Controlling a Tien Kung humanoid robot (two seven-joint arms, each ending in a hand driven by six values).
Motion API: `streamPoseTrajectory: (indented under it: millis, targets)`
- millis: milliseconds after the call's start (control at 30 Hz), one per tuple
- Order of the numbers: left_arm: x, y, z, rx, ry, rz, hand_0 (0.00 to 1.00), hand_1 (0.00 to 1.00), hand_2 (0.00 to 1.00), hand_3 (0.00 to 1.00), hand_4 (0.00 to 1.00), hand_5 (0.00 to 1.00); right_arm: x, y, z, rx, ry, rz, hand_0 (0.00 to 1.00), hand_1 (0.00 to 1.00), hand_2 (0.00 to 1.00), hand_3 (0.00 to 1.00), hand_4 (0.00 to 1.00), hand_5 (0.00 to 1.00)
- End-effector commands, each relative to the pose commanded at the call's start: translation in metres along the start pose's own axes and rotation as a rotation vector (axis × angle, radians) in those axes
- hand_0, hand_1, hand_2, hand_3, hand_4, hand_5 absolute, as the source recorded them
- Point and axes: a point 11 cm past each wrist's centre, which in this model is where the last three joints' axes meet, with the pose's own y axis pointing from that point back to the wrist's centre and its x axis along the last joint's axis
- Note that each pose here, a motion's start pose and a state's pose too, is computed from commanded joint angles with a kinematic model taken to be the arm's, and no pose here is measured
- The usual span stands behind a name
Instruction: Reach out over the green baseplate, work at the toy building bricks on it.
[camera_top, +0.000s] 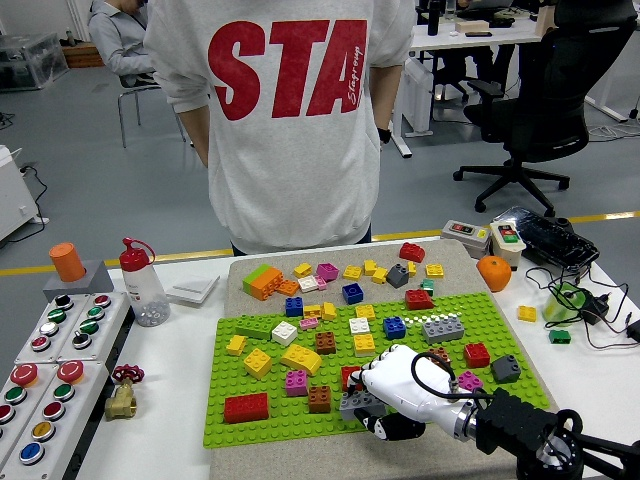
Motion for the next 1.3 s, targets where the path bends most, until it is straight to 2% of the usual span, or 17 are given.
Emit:
streamPoseTrajectory:
  millis: [433,1067,1100,1267,1300]
  targets:
    - [0.000,0.000,0.000,0.003,-0.004,-0.001,0.664,0.616,0.608,0.478,0.374,0.998,-0.011,0.001,0.013,-0.015,0.044,-0.010,0.511,0.497,0.517,0.549,0.397,0.271]
    - [0.000,0.000,0.001,0.008,-0.010,-0.003,0.663,0.616,0.607,0.477,0.375,0.998,-0.012,0.000,0.005,0.004,0.034,-0.016,0.532,0.510,0.522,0.553,0.429,0.262]
    - [0.000,0.000,0.001,0.009,-0.010,-0.003,0.663,0.616,0.607,0.477,0.375,0.998,-0.012,-0.001,0.006,0.003,0.036,-0.018,0.548,0.541,0.550,0.567,0.481,0.247]
    - [0.001,0.000,0.000,0.010,-0.014,-0.002,0.663,0.616,0.607,0.477,0.375,0.998,-0.012,0.000,0.006,0.001,0.044,-0.023,0.548,0.541,0.550,0.567,0.481,0.247]
    - [0.001,0.000,0.000,0.011,-0.014,-0.002,0.663,0.616,0.607,0.477,0.375,0.998,-0.012,0.000,0.006,0.001,0.045,-0.022,0.560,0.562,0.571,0.583,0.511,0.247]
